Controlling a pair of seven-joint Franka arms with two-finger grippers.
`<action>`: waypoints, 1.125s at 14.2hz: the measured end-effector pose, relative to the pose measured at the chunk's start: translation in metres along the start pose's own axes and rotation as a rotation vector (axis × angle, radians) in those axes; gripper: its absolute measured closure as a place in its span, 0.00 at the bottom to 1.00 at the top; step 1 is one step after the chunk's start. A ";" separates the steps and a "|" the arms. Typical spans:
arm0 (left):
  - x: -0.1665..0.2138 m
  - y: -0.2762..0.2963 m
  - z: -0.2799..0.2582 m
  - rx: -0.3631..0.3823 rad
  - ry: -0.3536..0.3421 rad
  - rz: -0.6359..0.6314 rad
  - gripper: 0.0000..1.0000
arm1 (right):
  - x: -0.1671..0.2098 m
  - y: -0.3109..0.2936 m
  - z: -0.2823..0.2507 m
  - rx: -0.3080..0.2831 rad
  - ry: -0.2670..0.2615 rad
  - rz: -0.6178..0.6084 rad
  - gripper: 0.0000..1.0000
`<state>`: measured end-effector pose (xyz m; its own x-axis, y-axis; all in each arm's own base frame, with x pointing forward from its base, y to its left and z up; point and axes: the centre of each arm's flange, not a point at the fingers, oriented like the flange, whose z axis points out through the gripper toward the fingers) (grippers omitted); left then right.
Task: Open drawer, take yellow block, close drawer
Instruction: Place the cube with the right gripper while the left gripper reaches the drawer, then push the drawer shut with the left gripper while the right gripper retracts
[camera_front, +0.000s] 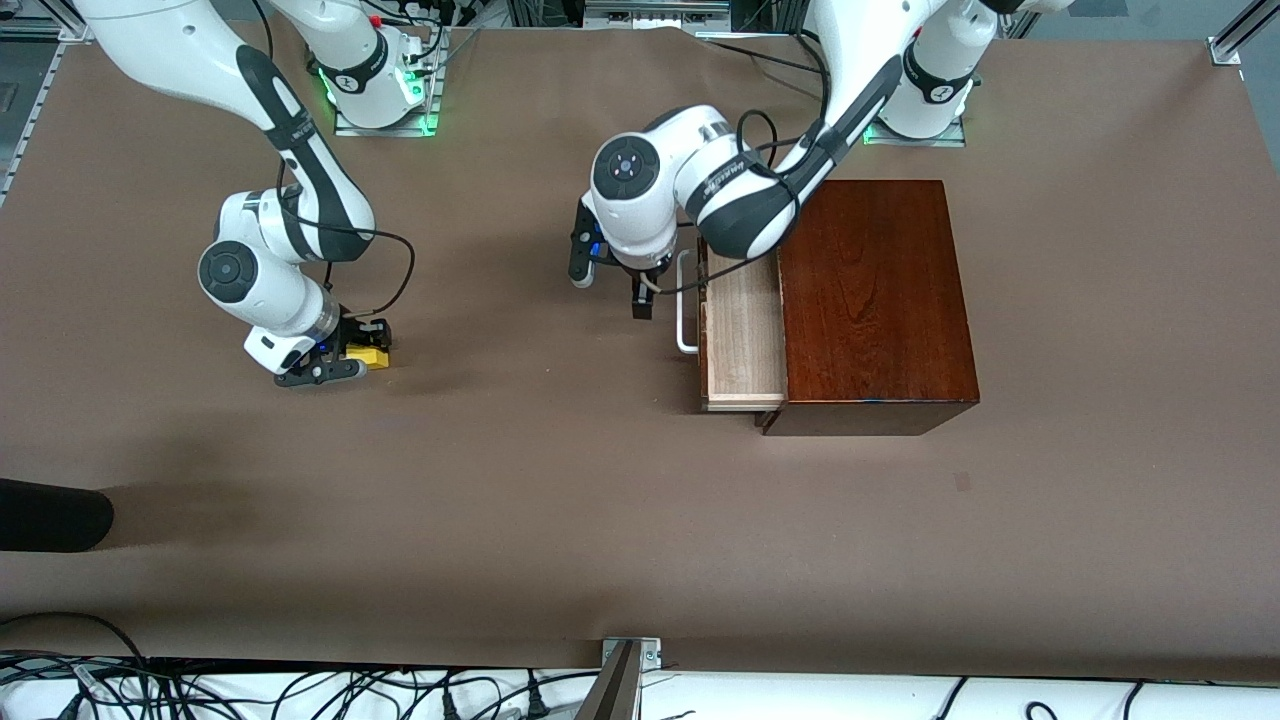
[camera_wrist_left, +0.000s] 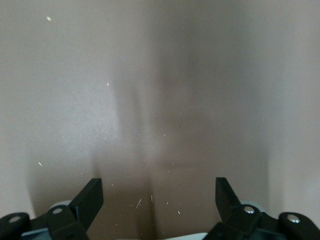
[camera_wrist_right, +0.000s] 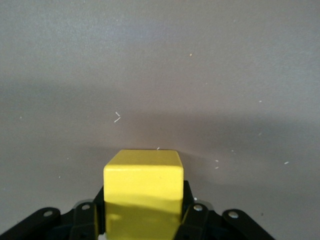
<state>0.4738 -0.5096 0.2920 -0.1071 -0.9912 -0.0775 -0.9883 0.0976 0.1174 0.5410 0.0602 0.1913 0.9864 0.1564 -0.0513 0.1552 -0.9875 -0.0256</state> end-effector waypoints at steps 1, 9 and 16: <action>-0.001 -0.001 0.006 0.000 -0.011 0.007 0.00 | 0.001 0.001 -0.001 -0.001 0.008 0.002 0.40; -0.049 -0.018 0.023 -0.093 -0.145 -0.041 0.00 | 0.050 -0.002 -0.195 -0.057 0.115 -0.054 0.00; -0.087 -0.030 0.028 -0.169 -0.208 -0.092 0.00 | 0.015 -0.031 -0.398 -0.078 0.085 -0.118 0.00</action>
<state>0.5099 -0.4236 0.2677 -0.0548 -0.9538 -0.2954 -0.9645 -0.0260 0.2628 0.5724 0.0861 0.5889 0.9616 0.2724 0.0327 0.2706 -0.9613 0.0516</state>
